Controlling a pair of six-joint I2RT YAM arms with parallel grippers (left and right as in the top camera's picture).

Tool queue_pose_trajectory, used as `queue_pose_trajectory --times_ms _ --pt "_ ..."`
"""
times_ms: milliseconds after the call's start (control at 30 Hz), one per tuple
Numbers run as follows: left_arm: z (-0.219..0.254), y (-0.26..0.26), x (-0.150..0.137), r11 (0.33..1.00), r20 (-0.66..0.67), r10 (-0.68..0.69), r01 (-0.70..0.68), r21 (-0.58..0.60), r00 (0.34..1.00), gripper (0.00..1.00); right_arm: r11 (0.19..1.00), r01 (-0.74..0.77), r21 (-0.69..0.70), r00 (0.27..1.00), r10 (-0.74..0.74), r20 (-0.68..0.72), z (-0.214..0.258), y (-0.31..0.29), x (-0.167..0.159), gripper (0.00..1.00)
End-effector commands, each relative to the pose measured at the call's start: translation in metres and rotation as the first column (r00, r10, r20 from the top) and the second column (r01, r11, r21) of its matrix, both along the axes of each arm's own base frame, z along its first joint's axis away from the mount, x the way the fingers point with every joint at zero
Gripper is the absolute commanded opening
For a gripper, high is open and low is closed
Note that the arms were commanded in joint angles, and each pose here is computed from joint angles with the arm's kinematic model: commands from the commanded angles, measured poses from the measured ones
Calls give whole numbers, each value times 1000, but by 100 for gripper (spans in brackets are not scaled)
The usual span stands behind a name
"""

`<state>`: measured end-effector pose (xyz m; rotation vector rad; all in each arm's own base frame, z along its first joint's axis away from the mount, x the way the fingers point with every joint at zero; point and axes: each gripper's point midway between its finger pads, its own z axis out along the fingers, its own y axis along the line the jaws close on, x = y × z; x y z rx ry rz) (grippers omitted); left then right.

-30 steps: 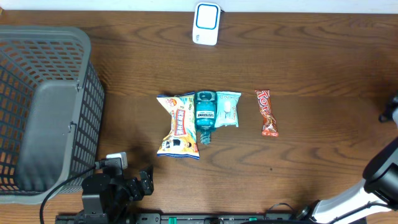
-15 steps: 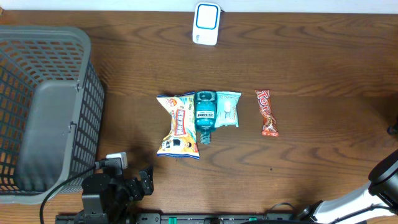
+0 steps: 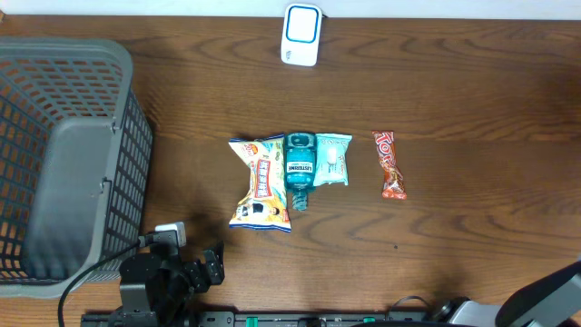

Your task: Scan the item barcode

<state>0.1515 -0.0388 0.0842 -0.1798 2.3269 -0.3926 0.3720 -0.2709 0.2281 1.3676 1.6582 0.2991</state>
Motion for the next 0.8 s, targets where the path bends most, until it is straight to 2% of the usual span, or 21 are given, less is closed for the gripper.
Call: queue_pose_trajectory --times_ms 0,167,333,433,633,700,767 --pt "-1 -2 -2 1000 -7 -14 14 -2 1000 98 920 -354 170 923 315 221 42 96 30 99" --pt "-1 -2 -2 1000 -7 -14 14 -2 1000 98 828 -547 121 820 501 277 75 178 40 99" --pt "-1 -2 -2 1000 -7 -14 14 -2 1000 98 713 -700 47 702 674 229 77 263 43 99" --pt "-1 -2 -2 1000 -7 -14 14 -2 1000 98 686 -727 27 685 721 110 55 300 40 99" --pt "-1 -2 -2 1000 -7 -14 14 -2 1000 98 720 -694 -14 700 670 -249 -5 340 11 99" --pt "-1 -2 -2 1000 -7 -14 14 -2 1000 98 695 -717 -55 666 659 -351 -20 355 2 99" --pt "-1 -2 -2 1000 -7 -14 14 -2 1000 98 633 -767 -102 605 661 -443 -36 373 -4 99"
